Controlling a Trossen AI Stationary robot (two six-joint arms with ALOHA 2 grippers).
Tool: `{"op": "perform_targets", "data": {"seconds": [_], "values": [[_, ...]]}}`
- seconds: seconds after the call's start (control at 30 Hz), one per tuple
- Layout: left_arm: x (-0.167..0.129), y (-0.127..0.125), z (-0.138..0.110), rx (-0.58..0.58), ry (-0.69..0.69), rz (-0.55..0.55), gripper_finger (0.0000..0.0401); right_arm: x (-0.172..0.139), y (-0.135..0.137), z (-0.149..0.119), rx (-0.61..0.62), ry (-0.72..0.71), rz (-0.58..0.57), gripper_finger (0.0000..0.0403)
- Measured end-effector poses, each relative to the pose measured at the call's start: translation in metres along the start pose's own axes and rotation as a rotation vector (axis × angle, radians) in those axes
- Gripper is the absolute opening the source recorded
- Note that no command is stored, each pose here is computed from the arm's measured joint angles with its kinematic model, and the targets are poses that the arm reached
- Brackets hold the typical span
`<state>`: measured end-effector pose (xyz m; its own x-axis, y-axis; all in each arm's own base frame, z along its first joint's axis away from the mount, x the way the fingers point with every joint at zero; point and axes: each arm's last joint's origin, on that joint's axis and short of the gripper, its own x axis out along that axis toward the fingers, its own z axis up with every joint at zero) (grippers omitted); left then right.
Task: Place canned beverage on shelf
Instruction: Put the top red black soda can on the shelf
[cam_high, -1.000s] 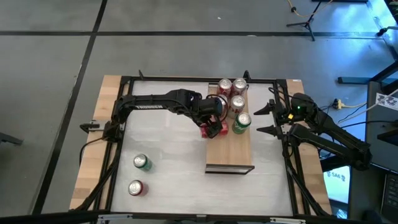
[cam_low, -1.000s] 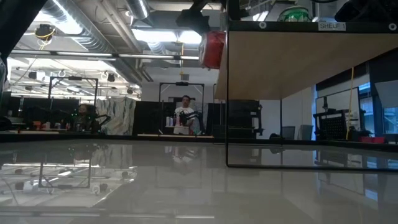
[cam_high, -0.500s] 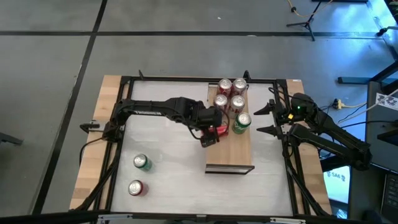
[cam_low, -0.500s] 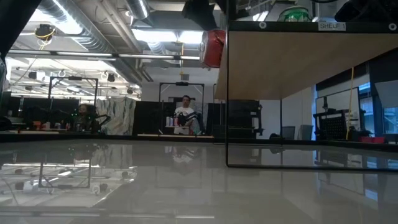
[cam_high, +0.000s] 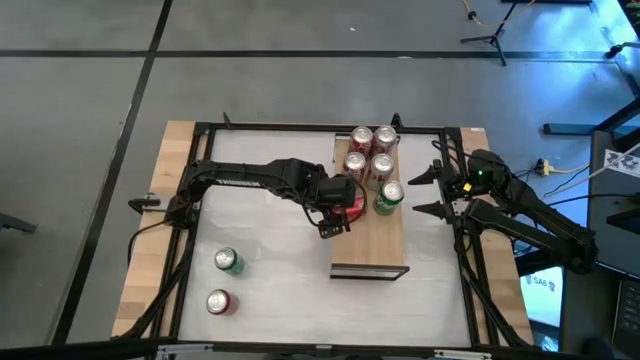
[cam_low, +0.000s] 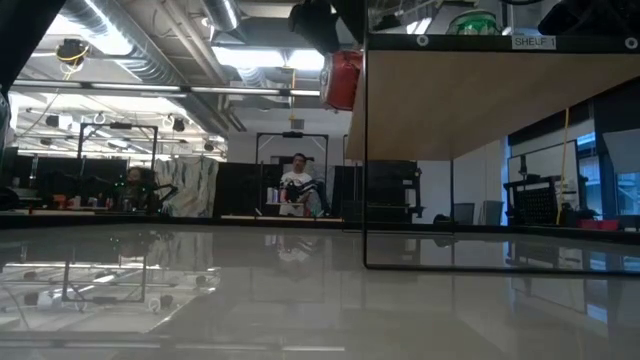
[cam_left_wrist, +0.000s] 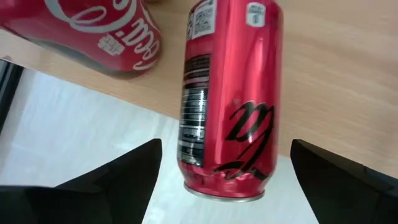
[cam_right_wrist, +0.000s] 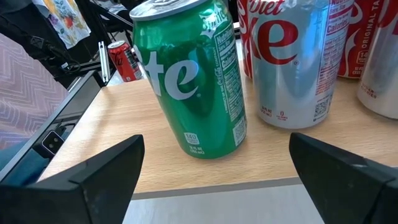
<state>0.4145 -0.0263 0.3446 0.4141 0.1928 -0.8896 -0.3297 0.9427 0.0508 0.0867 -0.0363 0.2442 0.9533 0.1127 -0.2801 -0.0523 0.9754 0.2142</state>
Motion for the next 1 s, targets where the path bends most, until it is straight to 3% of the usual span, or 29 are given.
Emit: {"op": "perform_targets", "data": {"seconds": [0.27,0.43,0.67,0.83,1.0], "values": [[-0.027,0.003,0.007,0.020,-0.085,-0.031,0.0344,0.000,0.000,0.000,0.000,0.001,0.000,0.0397],[-0.079,0.014,0.000,0.063,-0.224,0.009,0.0344,0.000,0.000,0.000,0.001,0.001,0.000,0.0397],[-0.141,0.021,-0.034,0.062,-0.375,0.105,0.0344,0.000,0.000,0.000,-0.001,0.000,0.000,0.0397],[-0.133,0.018,-0.067,0.041,-0.403,0.154,0.0344,0.000,0.000,0.000,-0.003,0.000,-0.001,0.0397],[-0.089,0.019,-0.103,-0.006,-0.504,0.041,0.0344,0.000,0.000,0.000,-0.004,0.000,-0.002,0.0397]]}}
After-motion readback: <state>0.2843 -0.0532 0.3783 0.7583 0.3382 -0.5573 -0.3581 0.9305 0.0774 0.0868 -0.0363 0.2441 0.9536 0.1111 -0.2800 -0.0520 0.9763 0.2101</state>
